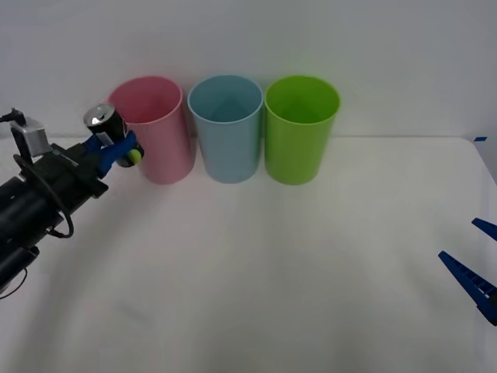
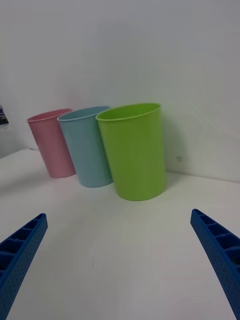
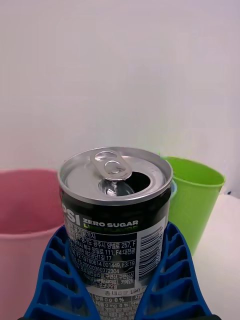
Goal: Grasp the object on the table and drop it into the matching bin: aluminum can to the light blue bin, PET bottle to the pink bin.
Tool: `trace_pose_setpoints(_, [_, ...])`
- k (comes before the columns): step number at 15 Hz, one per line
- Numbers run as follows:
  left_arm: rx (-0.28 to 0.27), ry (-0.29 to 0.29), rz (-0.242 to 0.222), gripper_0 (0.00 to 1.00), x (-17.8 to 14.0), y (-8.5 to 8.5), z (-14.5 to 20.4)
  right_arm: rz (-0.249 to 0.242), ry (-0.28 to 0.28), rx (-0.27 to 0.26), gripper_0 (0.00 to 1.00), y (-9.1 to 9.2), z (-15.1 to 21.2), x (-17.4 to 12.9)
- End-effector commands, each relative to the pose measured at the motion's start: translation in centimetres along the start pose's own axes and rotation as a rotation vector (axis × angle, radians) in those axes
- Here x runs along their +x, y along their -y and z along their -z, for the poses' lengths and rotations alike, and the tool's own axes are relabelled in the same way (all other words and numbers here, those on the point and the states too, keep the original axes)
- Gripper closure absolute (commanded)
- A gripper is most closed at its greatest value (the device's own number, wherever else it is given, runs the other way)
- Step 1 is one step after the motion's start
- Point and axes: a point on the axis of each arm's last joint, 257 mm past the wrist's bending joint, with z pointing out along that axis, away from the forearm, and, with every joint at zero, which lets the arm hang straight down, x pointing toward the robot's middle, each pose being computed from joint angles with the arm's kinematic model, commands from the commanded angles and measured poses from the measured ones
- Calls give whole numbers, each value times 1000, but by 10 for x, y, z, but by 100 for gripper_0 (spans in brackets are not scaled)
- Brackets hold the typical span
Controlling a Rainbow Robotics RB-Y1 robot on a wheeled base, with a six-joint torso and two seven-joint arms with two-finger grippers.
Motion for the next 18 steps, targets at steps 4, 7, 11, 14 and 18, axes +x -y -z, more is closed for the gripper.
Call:
trace_pose_setpoints(4, [20, 77, -40, 100, -66, -6, -20, 0, 0, 0, 0, 0, 0, 0])
trace_pose_setpoints(7, [64, 75, -6, 100, -83, 1, -47, 0, 0, 0, 0, 0, 0, 0])
trace_pose_setpoints(11, [88, 36, -19, 100, -77, -3, -101, 0, 0, 0, 0, 0, 0, 0])
trace_pose_setpoints(14, [92, 11, -38, 100, -78, -8, -133, 0, 0, 0, 0, 0, 0, 0])
trace_pose_setpoints(18, [103, -16, -56, 100, -76, -1, -176, 0, 0, 0, 0, 0, 0, 0])
